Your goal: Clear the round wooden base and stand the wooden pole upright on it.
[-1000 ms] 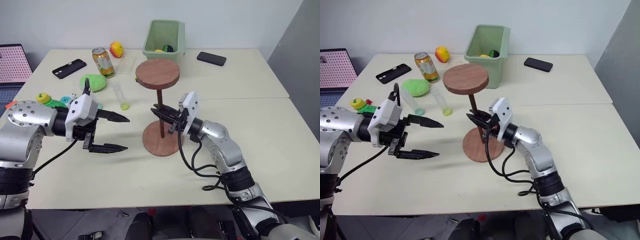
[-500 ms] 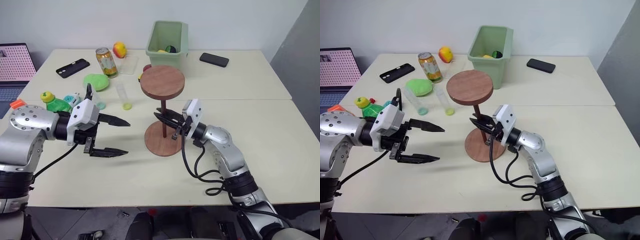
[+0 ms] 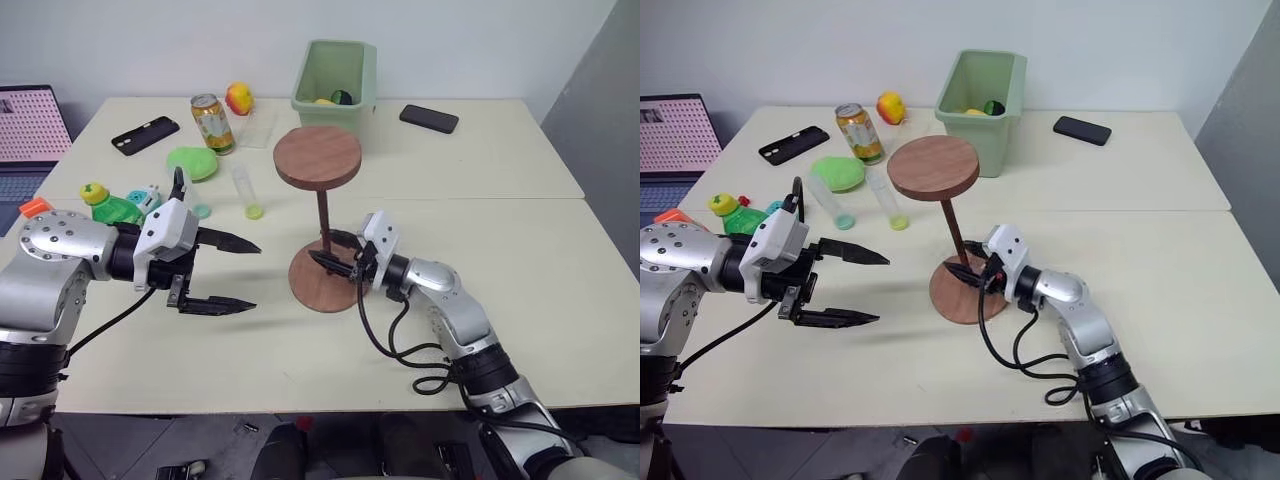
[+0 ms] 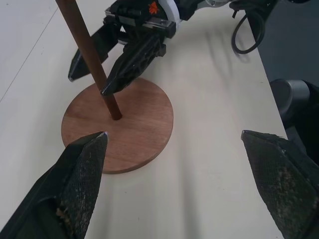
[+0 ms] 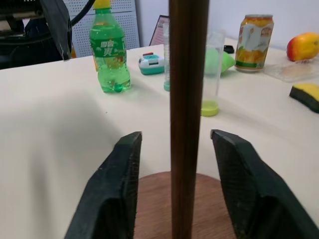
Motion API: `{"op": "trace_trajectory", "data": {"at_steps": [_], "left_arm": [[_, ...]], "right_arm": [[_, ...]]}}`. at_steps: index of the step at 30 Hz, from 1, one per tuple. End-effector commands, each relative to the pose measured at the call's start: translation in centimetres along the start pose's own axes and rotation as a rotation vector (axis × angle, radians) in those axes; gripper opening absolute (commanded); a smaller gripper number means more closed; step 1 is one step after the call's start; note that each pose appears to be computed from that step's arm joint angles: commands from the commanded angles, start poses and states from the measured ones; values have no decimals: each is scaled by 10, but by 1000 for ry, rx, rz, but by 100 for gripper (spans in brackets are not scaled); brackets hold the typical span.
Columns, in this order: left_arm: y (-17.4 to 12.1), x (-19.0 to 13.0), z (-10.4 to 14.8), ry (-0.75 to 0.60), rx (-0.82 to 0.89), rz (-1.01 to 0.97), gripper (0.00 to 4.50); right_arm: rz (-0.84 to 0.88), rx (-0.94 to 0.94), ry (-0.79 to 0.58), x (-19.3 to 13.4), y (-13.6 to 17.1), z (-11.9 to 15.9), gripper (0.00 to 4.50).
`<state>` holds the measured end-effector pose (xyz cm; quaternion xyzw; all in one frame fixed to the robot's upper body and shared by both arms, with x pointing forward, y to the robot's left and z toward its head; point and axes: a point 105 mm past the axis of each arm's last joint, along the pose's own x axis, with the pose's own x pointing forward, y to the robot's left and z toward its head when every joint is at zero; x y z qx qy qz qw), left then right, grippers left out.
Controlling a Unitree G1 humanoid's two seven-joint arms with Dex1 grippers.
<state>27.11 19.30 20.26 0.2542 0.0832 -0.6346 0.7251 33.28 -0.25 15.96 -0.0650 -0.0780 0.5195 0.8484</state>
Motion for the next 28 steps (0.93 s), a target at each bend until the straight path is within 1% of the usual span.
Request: {"op": "trace_trajectory", "data": {"at_steps": [1,5,9,11,14,15,17,18,20,22,25,28], "left_arm": [[-1,-4,7,-8,34,8,450],[-2,-3,7,-9,30,2,450],[-3,-3,7,-9,29,-5,450],[-3,-3,6,-11,28,-5,450],[-1,-2,6,-18,10,8,450],[1,-2,6,-17,2,19,450],[3,-2,6,-14,-3,31,450],[3,-2,6,-12,-10,36,450],[8,-5,14,-42,-36,64,450],[11,-9,18,-51,-45,76,450],[13,-14,20,-43,-50,93,450],[13,-17,23,-39,-52,101,450]], "right_arm": [[3,-50,-72,-3,-1,27,327],[32,-68,-53,-14,2,32,327],[57,-76,12,-33,2,28,327],[47,-70,64,-52,-5,24,327],[37,-63,164,-93,-19,22,327],[41,-70,188,-101,-21,25,327],[48,-77,208,-108,-21,27,327],[55,-79,215,-112,-21,29,327],[85,-112,254,-133,-23,50,327],[112,-130,277,-143,-21,64,327],[162,-138,303,-150,-11,74,327],[216,-140,342,-157,-1,78,327]]}}
